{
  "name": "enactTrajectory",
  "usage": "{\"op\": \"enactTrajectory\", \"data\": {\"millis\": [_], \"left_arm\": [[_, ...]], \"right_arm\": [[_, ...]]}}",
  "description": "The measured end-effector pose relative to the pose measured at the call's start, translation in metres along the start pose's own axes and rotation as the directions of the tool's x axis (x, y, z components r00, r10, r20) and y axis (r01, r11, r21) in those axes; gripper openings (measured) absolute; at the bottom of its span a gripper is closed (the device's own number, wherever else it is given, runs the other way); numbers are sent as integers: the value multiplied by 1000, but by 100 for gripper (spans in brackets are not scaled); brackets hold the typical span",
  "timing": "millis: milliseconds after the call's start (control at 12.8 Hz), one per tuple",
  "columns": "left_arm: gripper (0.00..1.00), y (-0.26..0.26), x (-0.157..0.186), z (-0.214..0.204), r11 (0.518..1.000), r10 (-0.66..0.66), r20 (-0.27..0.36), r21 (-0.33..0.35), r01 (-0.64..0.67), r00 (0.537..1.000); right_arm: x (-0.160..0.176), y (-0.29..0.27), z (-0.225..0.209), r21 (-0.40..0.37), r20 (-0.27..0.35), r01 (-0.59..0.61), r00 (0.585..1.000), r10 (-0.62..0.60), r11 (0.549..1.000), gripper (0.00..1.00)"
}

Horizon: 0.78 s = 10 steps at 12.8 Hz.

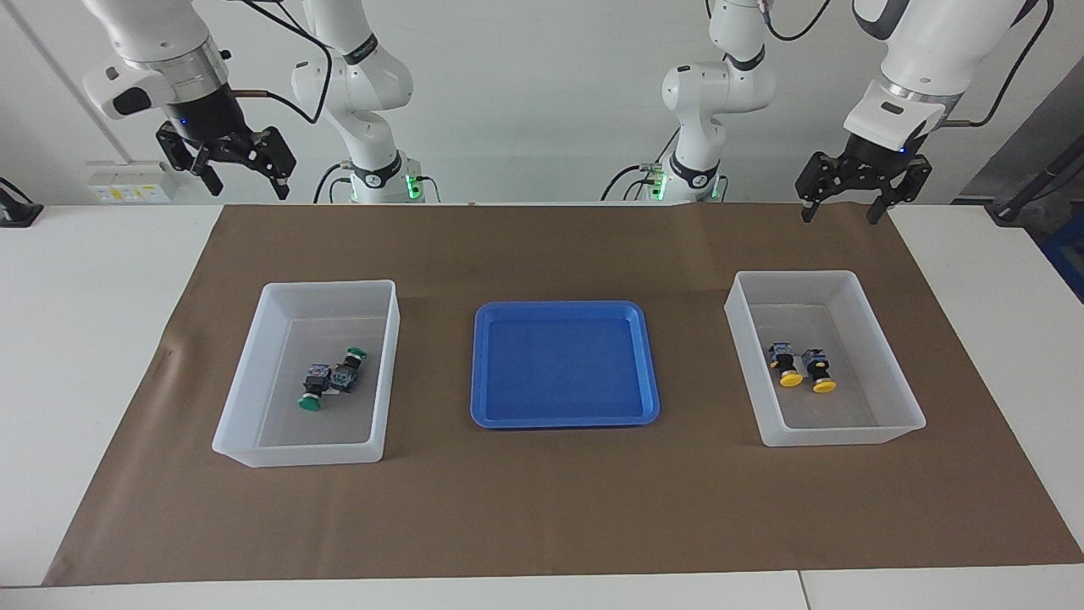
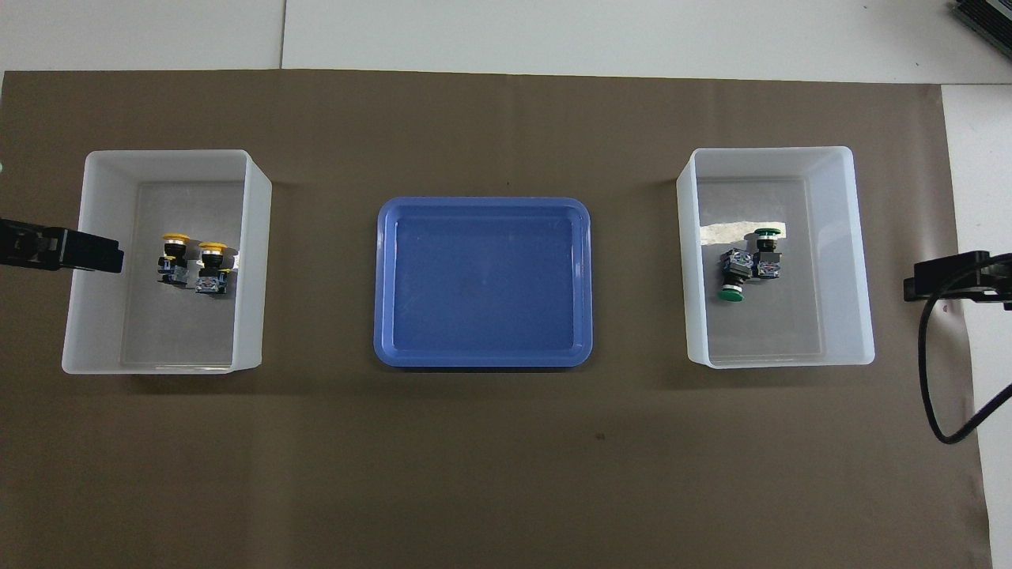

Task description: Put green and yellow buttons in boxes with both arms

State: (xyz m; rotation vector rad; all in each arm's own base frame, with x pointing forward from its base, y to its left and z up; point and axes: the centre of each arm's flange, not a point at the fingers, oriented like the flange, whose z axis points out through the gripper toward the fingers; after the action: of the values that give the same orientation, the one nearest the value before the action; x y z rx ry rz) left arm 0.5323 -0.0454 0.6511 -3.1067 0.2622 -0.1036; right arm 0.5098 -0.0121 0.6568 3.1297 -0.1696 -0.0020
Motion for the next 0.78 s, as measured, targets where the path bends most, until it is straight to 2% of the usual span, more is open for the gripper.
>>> {"op": "enactTrajectory", "data": {"millis": [157, 392, 784], "left_arm": [[100, 10, 0, -3, 1000, 24, -1, -4, -24, 1000], [100, 9, 0, 4, 999, 20, 35, -39, -18, 999], [100, -2, 1, 3, 999, 0, 36, -40, 2, 999]], "right_arm": [[0, 0, 0, 0, 0, 0, 1000, 0, 1000, 100], [0, 0, 0, 0, 0, 0, 1000, 0, 1000, 100], [0, 0, 0, 0, 0, 0, 1000, 0, 1000, 100]]}}
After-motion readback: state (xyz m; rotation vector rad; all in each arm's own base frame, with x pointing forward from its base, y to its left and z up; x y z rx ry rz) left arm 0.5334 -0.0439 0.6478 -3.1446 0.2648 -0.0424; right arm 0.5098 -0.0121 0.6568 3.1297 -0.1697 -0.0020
